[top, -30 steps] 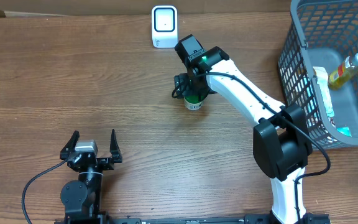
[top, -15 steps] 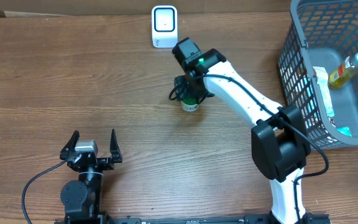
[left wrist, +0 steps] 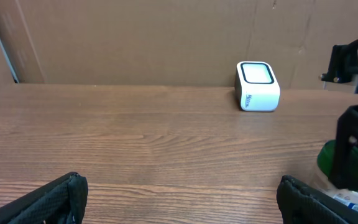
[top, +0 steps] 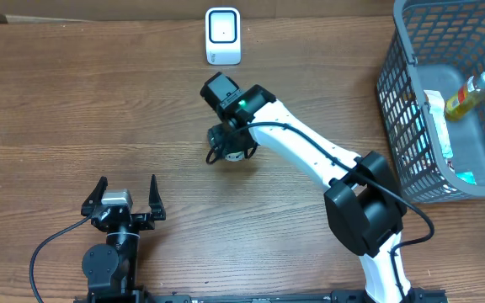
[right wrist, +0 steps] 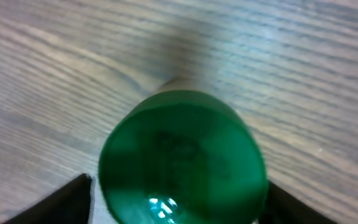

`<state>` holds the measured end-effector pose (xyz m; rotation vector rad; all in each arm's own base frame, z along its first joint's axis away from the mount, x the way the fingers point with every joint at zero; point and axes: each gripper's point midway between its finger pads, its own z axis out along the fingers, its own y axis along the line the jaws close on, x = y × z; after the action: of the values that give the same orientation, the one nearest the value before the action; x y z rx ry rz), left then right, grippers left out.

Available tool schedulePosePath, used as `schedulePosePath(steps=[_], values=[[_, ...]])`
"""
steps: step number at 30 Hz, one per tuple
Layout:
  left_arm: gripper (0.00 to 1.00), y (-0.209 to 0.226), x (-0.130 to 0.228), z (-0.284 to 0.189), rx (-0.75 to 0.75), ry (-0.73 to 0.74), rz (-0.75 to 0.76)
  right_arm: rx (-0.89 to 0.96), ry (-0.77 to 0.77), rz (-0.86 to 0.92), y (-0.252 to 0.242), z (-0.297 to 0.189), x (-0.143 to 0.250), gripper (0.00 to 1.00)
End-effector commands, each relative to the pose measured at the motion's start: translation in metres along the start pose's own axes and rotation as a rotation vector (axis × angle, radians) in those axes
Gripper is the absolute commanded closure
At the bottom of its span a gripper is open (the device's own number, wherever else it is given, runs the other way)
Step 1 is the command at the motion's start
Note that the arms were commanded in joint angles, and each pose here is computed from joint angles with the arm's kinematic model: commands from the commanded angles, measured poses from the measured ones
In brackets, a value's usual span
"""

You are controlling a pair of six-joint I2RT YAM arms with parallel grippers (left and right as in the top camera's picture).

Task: Scan the item barcode
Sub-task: 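Hold the jar in front of the white scanner, turning it slightly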

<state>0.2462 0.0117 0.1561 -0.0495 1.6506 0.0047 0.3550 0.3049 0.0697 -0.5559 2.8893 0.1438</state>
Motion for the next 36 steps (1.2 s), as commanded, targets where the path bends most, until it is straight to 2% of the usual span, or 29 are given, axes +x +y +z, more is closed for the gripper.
schedulePosePath(steps=[1, 4, 6, 10, 14, 16, 20, 27, 36], values=[[0.01, 0.002, 0.0, 0.0, -0.009, -0.005, 0.001, 0.048, -0.02, 0.04, -0.007, 0.001, -0.002, 0.0], [0.0, 0.002, 0.0, 0.0, -0.009, -0.005, 0.001, 0.112, -0.054, 0.336, -0.022, 0.0, -0.005, 0.0], [0.0, 0.002, 0.0, 0.0, -0.009, -0.005, 0.001, 0.092, -0.061, 0.433, -0.019, 0.0, -0.007, 0.0], [0.01, 0.002, 0.0, 0.0, -0.009, -0.005, 0.001, -0.016, -0.073, 0.455, 0.0, 0.001, -0.017, 0.0], [0.0, 0.002, 0.0, 0.0, -0.009, -0.005, 0.001, -0.016, -0.08, 0.458, 0.0, 0.0, -0.019, 0.0], [0.01, 0.002, 0.0, 0.0, -0.009, -0.005, 0.001, -0.021, -0.076, 0.519, 0.0, 0.001, -0.019, 0.0], [0.01, 0.002, 0.0, 0.0, -0.009, -0.005, 0.001, -0.016, -0.063, 0.649, -0.001, 0.001, -0.015, 0.08], [0.0, 0.002, 0.0, 0.0, -0.009, -0.005, 0.001, 0.002, -0.08, 0.796, -0.005, 0.001, -0.016, 0.07], [0.01, 0.002, 0.0, 0.0, -0.009, -0.005, 0.001, 0.015, -0.09, 0.818, -0.008, 0.001, -0.016, 0.08]])
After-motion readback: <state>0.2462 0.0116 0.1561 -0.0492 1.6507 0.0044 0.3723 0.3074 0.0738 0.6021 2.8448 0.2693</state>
